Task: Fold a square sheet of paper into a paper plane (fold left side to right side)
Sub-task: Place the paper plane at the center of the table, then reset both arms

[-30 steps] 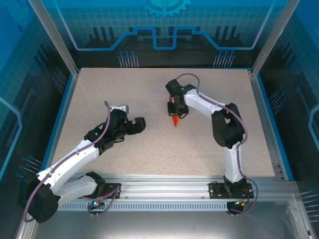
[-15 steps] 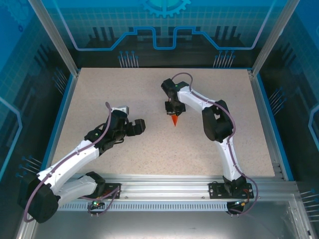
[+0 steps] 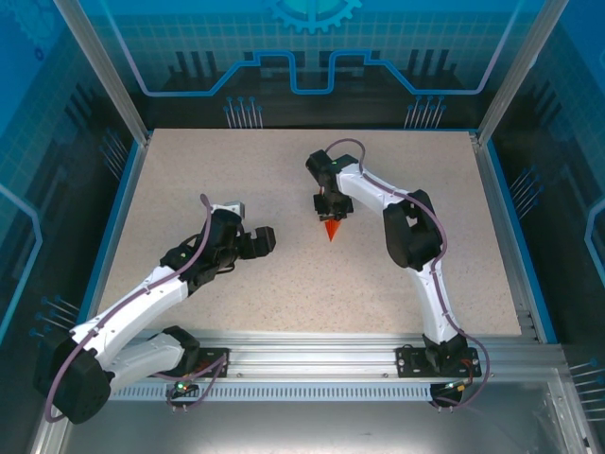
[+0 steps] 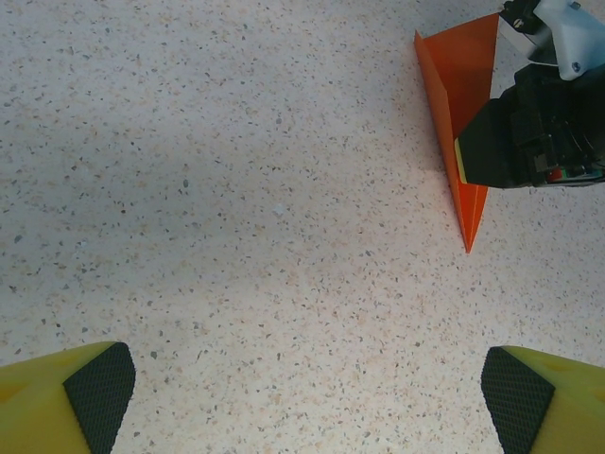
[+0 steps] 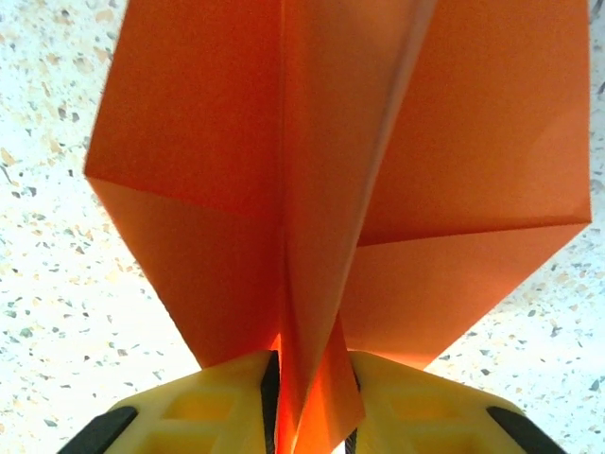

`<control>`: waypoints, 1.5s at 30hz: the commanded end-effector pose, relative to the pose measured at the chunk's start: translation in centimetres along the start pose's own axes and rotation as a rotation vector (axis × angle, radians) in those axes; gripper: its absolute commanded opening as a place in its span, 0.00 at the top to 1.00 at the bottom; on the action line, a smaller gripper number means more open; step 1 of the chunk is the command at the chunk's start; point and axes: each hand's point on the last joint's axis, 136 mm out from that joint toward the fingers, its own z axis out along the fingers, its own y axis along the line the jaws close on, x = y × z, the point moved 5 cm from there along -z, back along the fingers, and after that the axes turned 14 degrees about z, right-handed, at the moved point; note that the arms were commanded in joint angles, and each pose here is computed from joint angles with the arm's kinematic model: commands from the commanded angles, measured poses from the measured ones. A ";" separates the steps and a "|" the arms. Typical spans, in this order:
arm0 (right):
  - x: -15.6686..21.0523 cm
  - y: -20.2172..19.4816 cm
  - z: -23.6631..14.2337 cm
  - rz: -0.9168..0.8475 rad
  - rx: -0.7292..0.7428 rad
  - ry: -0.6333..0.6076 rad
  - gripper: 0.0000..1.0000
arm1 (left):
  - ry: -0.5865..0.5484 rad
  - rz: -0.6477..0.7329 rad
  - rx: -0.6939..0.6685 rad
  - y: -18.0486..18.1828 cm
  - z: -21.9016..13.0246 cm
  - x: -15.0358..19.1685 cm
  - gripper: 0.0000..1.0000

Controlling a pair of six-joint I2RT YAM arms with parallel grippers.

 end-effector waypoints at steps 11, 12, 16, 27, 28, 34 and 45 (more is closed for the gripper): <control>2.3 -2.3 -14.1 -0.087 -0.078 -0.219 0.39 | -0.031 -0.028 -0.097 0.8 -0.6 -2.1 0.02; 2.5 -2.8 -14.9 -0.095 -0.086 -0.247 0.36 | -0.038 -0.036 -0.112 1.0 -0.6 -2.4 0.01; 3.9 -6.4 -18.7 -0.099 -0.103 -0.409 0.17 | -0.096 -0.066 -0.192 2.5 -1.0 -4.4 0.02; 5.5 -20.7 -15.4 0.164 -0.009 -0.735 0.00 | -0.401 0.036 -0.548 7.3 -2.3 -6.3 0.01; 5.6 -21.5 -14.2 0.155 0.007 -0.779 0.01 | -0.422 0.044 -0.584 7.8 -2.3 -6.0 0.01; 6.4 -24.3 -8.9 0.147 -0.003 -0.889 0.01 | -0.339 0.146 -0.719 10.5 -0.5 -2.9 0.02; 3.5 -23.6 -6.8 0.048 -0.081 -1.027 0.00 | -0.341 0.197 -0.651 13.6 2.5 0.2 0.02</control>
